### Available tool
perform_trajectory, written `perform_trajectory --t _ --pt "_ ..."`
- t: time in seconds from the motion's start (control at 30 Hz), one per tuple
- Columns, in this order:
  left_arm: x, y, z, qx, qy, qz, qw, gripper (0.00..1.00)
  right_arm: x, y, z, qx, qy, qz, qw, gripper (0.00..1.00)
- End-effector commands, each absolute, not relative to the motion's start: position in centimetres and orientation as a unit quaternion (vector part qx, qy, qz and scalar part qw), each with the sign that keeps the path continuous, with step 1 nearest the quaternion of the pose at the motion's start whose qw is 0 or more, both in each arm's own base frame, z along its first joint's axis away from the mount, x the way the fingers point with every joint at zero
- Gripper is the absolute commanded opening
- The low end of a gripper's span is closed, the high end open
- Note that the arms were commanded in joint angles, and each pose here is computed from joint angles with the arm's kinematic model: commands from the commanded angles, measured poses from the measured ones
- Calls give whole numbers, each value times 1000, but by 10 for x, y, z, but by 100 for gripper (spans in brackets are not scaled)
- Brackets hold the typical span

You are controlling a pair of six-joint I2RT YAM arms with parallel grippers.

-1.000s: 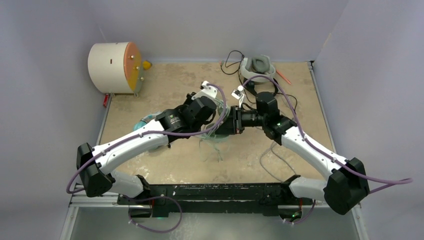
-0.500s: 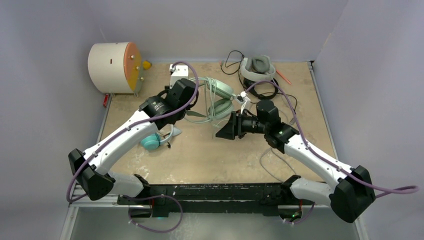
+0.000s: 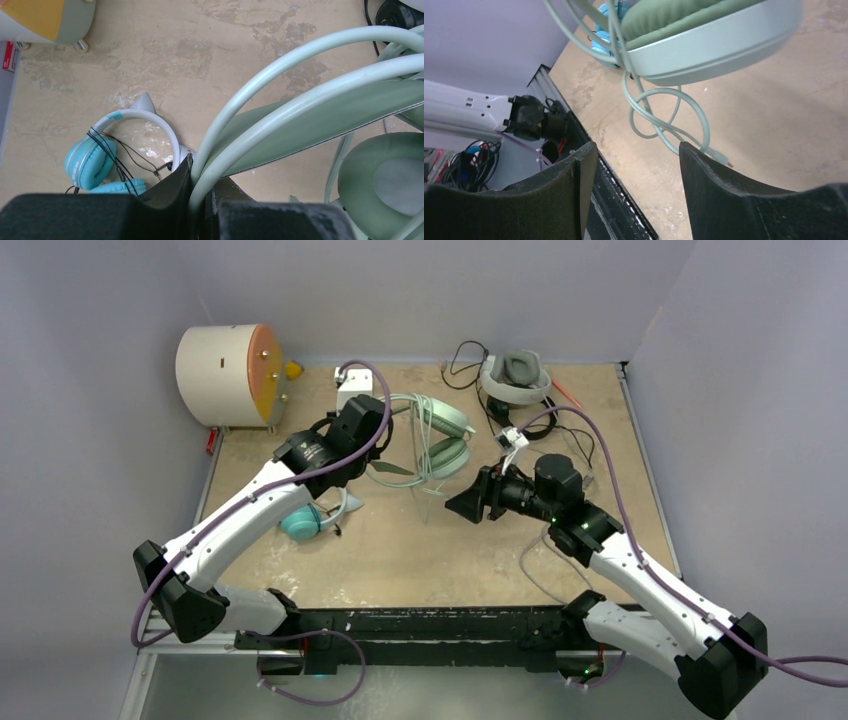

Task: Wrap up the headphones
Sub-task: Wrap the headphones cable around the headphones.

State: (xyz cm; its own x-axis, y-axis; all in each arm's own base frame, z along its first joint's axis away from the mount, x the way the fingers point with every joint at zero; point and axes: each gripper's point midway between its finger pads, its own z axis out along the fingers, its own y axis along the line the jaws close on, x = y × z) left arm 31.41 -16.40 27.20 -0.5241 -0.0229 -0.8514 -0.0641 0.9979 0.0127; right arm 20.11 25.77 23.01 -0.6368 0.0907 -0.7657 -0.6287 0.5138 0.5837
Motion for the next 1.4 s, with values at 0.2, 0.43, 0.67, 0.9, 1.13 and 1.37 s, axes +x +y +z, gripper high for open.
perform_trajectory --t 0.2,0.43,0.67,0.9,1.13,1.37 --pt "319 -168 317 -133 834 -67 531 0 221 242 202 -64 823 414 383 85" --pt "322 -164 314 -138 836 -67 528 0 221 234 194 -58 811 413 410 89" --pt "325 -164 314 -142 837 -77 523 0 211 223 169 18 830 413 376 93" --pt "329 -167 308 -146 838 -89 517 0 214 225 172 104 800 464 366 99" --pt "331 -172 308 -152 835 -112 516 0 219 236 188 139 734 550 374 94" --pt "330 -177 311 -148 836 -130 512 0 226 243 190 89 731 541 405 60"
